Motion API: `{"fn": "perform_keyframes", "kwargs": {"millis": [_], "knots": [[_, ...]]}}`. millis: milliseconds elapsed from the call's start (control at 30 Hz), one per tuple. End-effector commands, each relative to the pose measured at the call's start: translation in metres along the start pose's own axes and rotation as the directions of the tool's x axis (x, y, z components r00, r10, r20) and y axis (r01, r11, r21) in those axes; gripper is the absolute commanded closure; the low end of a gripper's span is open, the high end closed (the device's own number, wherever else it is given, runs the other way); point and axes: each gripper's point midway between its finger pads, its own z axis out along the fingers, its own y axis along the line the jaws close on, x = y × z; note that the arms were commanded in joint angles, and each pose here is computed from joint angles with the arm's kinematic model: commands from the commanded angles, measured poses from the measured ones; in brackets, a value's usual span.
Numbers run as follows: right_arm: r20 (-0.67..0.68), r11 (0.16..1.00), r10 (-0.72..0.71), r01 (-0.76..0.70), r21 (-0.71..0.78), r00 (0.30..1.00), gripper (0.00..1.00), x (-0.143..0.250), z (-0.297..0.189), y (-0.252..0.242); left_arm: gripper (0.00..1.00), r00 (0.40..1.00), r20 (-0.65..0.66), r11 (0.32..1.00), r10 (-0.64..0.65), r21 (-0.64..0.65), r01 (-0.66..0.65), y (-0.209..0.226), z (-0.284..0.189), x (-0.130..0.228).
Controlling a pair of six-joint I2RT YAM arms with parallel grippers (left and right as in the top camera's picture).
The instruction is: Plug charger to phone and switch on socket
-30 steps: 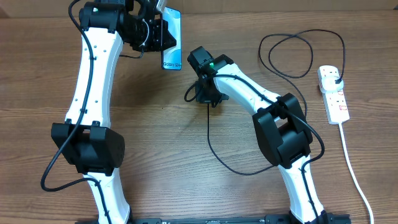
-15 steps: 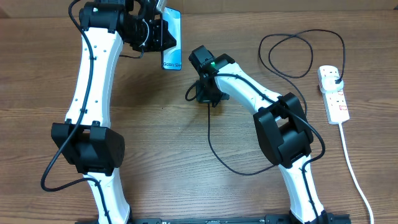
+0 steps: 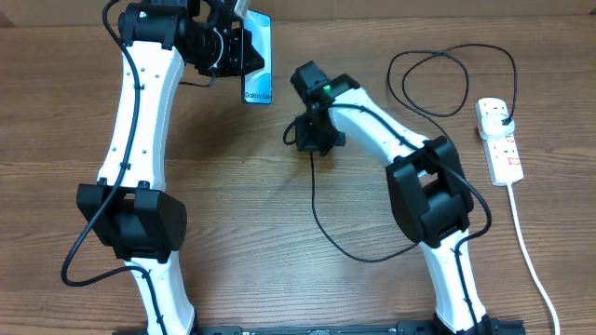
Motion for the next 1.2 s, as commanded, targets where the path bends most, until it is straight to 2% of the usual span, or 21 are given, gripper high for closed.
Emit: {"fn": "perform_keyframes", "kwargs": {"millis": [0,100,233,333,467,667,900,967,1167], "knots": [[0.064,0.965,-0.068,0.082,-0.251,0.996,0.96,-0.017,-0.065,0.029,0.96,0.997,0.055,0.982,0.060,0.175,-0.069,-0.033,-0.008,-0.013],[0.094,0.920,-0.100,0.128,-0.370,0.991,0.96,-0.014,-0.108,0.035,0.96,0.987,0.123,0.935,0.102,0.328,-0.137,-0.056,-0.021,-0.026],[0.134,0.869,-0.145,0.191,-0.456,0.980,0.96,-0.002,-0.159,0.033,0.96,0.967,0.220,0.806,0.128,0.545,-0.231,-0.090,-0.053,-0.045],[0.165,0.836,-0.184,0.243,-0.492,0.969,0.96,0.008,-0.184,0.038,0.96,0.968,0.228,0.766,0.107,0.602,-0.226,-0.100,-0.065,-0.052],[0.249,0.751,-0.236,0.339,-0.566,0.939,0.96,0.021,-0.226,0.057,0.96,0.965,0.234,0.721,0.115,0.649,-0.243,-0.110,-0.075,-0.054],[0.322,0.699,-0.260,0.407,-0.588,0.911,0.96,0.032,-0.259,0.066,0.96,0.963,0.240,0.713,0.121,0.654,-0.253,-0.110,-0.077,-0.055],[0.252,0.700,-0.339,0.422,-0.576,0.906,0.96,0.060,-0.245,0.067,0.96,0.970,0.236,0.783,0.055,0.593,-0.188,-0.086,-0.075,-0.062],[0.225,0.679,-0.396,0.449,-0.581,0.890,0.96,0.077,-0.240,0.074,0.96,0.976,0.218,0.818,0.014,0.559,-0.136,-0.073,-0.071,-0.062],[0.212,0.572,-0.529,0.530,-0.626,0.822,0.96,0.116,-0.241,0.096,0.96,0.978,0.207,0.828,0.029,0.543,-0.139,-0.065,-0.069,-0.053]]}}
